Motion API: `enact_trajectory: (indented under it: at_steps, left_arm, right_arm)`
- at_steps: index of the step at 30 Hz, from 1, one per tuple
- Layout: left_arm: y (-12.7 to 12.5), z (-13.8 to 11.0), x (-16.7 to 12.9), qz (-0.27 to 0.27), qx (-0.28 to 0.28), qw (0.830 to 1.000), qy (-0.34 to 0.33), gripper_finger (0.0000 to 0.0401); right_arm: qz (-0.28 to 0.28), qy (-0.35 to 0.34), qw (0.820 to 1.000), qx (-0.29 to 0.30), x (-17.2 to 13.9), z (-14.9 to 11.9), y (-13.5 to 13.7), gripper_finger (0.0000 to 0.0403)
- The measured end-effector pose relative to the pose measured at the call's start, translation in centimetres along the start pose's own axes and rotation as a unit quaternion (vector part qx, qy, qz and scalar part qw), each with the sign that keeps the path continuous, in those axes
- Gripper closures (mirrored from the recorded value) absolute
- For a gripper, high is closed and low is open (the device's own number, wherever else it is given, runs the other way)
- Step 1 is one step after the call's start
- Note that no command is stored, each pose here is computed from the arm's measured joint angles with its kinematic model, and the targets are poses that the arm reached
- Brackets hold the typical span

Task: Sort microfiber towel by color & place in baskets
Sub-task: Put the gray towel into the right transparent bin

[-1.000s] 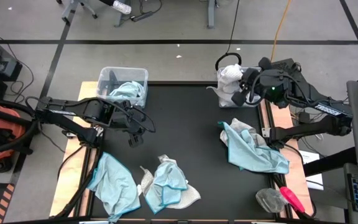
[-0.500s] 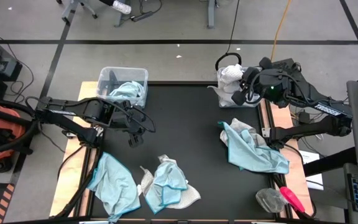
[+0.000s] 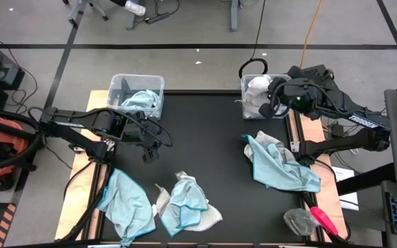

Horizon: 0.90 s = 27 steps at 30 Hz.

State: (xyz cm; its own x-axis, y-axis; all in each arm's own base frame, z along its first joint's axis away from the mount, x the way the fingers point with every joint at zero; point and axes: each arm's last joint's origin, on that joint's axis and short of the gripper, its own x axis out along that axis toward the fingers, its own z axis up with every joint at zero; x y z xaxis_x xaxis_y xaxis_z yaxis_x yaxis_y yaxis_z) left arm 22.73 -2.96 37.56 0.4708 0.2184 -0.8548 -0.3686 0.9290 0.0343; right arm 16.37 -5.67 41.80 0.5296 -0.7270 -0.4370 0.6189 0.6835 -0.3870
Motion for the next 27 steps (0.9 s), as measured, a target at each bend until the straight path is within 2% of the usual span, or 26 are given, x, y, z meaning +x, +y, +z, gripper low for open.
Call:
enact_trajectory:
  at_steps: [14, 18, 27]
  left_arm:
    - [0.0, 0.0, 0.0, 0.000, 0.000, 1.000, 0.000, 0.0173]
    - [0.0, 0.0, 0.0, 0.000, 0.000, 1.000, 0.000, 0.0173]
    - [-0.2, 0.5, 0.0, -0.012, -0.009, 1.000, -0.025, 0.0173]
  right_arm:
    - [-0.052, 0.064, 0.996, 0.021, 1.5, -1.0, -1.7, 0.0385]
    - [-0.077, 0.088, 0.992, 0.039, 2.8, -1.2, -2.4, 0.0385]
    - [-0.091, 0.144, 0.984, 0.057, 6.0, -1.7, -3.3, 0.0385]
